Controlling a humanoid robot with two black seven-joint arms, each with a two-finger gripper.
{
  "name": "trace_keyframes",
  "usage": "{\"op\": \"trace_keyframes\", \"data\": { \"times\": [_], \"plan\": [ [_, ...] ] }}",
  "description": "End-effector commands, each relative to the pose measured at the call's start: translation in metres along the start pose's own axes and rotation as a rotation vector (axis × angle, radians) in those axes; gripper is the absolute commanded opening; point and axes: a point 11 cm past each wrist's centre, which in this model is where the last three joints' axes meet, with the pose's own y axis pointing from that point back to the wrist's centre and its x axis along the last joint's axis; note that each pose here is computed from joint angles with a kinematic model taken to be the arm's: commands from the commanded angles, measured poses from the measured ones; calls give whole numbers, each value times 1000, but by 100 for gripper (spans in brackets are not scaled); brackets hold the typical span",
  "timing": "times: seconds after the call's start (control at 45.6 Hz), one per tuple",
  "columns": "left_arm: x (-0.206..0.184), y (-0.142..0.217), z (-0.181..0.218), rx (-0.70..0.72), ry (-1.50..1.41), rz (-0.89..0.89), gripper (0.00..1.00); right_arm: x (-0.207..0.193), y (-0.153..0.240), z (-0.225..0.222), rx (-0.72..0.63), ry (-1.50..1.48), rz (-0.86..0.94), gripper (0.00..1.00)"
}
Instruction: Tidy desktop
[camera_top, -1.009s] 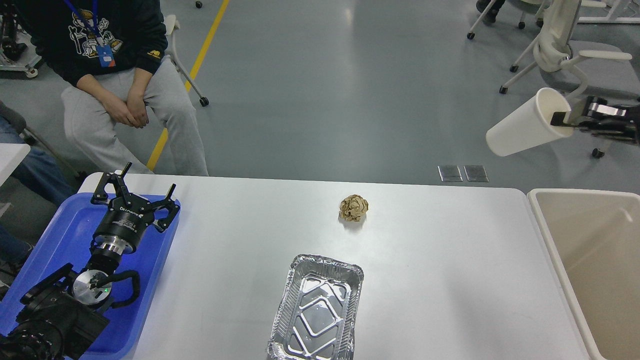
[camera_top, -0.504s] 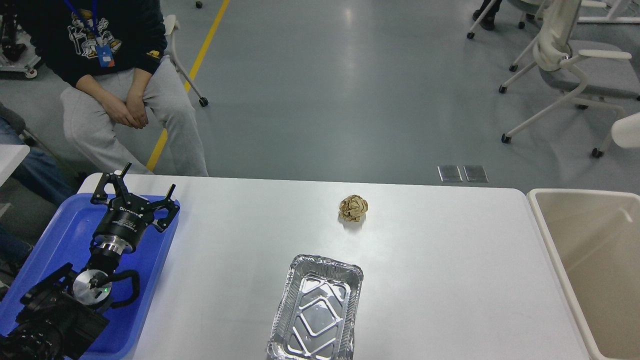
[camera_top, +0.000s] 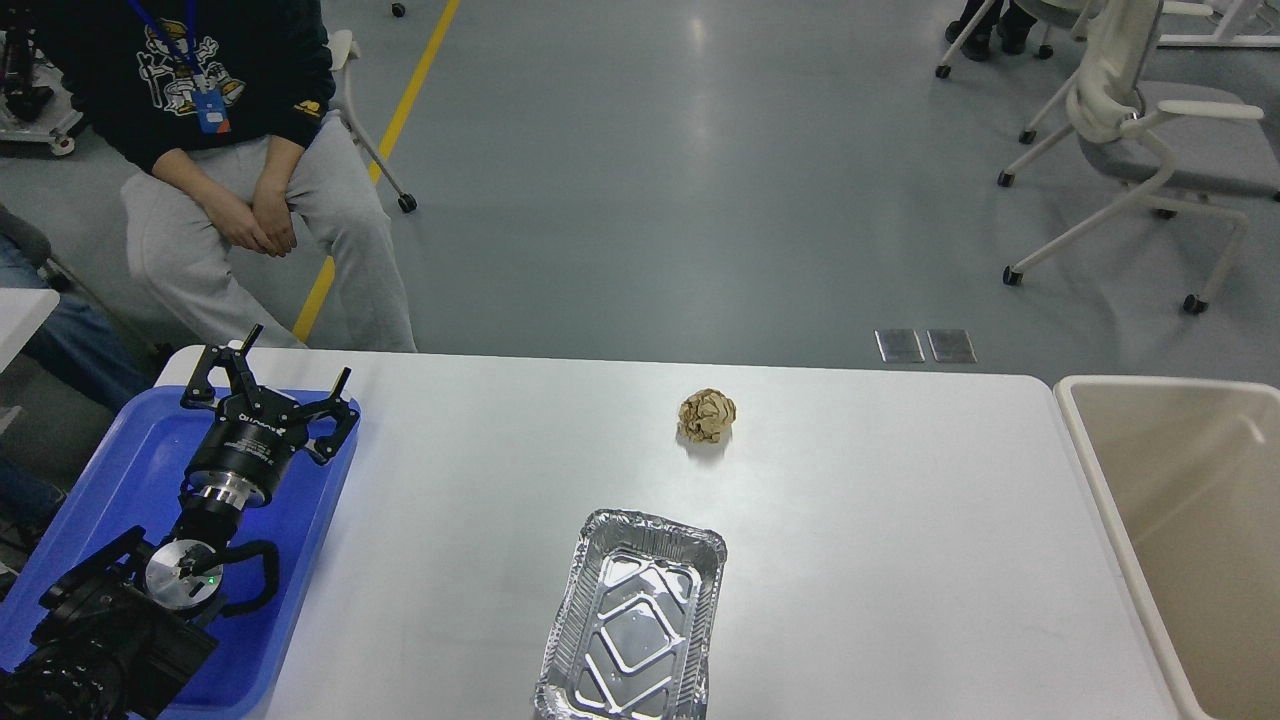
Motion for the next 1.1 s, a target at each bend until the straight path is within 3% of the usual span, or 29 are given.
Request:
{"op": "trace_keyframes", "data": {
  "times": [0.0,0.154,0.417,1.075],
  "plan": [
    [0,0,0,1,0,0,100,-53,-1,93,-167,-126,134,0],
    [0,0,0,-1,0,0,100,-102,8,106,-205,-205,114,0],
    [0,0,-1,0,1,0,100,-147,22,126,-285,-344,64,0],
    [0,0,0,1,0,0,100,-154,31,149,-346,-397,15,0]
  ]
}}
